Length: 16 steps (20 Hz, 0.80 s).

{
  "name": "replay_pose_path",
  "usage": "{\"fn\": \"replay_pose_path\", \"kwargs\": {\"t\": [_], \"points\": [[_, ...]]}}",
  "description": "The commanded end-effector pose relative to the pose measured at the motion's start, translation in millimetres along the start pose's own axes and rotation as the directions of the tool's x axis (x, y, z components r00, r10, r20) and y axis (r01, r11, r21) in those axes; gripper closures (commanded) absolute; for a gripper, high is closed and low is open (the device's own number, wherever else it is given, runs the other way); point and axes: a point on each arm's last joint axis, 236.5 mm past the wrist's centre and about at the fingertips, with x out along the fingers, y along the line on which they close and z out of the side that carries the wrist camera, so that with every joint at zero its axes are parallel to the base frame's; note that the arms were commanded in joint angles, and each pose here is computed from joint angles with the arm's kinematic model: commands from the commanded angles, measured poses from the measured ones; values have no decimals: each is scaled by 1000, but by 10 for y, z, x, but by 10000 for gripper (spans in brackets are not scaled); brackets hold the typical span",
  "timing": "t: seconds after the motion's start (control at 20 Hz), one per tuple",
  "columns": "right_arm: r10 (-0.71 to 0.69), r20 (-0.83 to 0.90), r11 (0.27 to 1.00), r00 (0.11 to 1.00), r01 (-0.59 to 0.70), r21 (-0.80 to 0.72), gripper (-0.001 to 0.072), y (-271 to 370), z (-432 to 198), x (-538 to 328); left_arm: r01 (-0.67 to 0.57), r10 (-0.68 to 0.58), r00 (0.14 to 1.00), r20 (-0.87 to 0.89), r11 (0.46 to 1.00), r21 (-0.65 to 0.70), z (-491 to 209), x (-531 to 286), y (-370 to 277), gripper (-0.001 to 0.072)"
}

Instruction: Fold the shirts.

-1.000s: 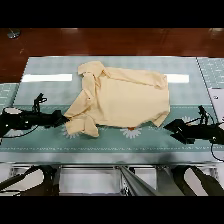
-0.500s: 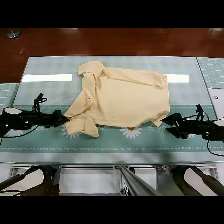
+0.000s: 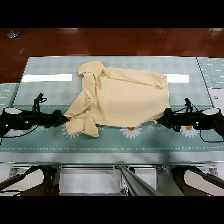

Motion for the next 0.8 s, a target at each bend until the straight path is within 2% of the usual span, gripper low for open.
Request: {"fn": "replay_pose_path", "kwargs": {"t": [0.0, 0.15, 0.25, 0.35, 0.45, 0.6, 0.75], "points": [[-16, -12, 997, 1000, 15, -79, 691, 153, 61, 63, 1, -1, 1000, -2, 1000, -5, -2, 1, -3, 693], [-8, -20, 988, 1000, 5, -153, 691, 355, 161, -83, 21, -21, 1000, 18, 1000, 0, 81, -46, -79, 693], [8, -4, 968, 1000, -9, -252, 692, 665, 312, -326, 124, -124, 985, 121, 992, 10, 433, -268, -444, 693], [81, 115, 930, 990, -33, -367, 692, 1229, 587, -797, 251, -270, 917, 295, 963, 100, 952, -761, -1041, 693], [164, 290, 874, 943, -3, -486, 692, 1880, 828, -1512, 331, -424, 783, 456, 904, 271, 1401, -1555, -1812, 693], [298, 499, 766, 814, 108, -633, 692, 2717, 780, -2701, 238, -545, 606, 579, 819, 522, 1622, -2721, -2762, 694], [421, 606, 676, 675, 212, -706, 692, 3224, 235, -3714, 115, -616, 487, 620, 749, 653, 1430, -3682, -3448, 694]]}}
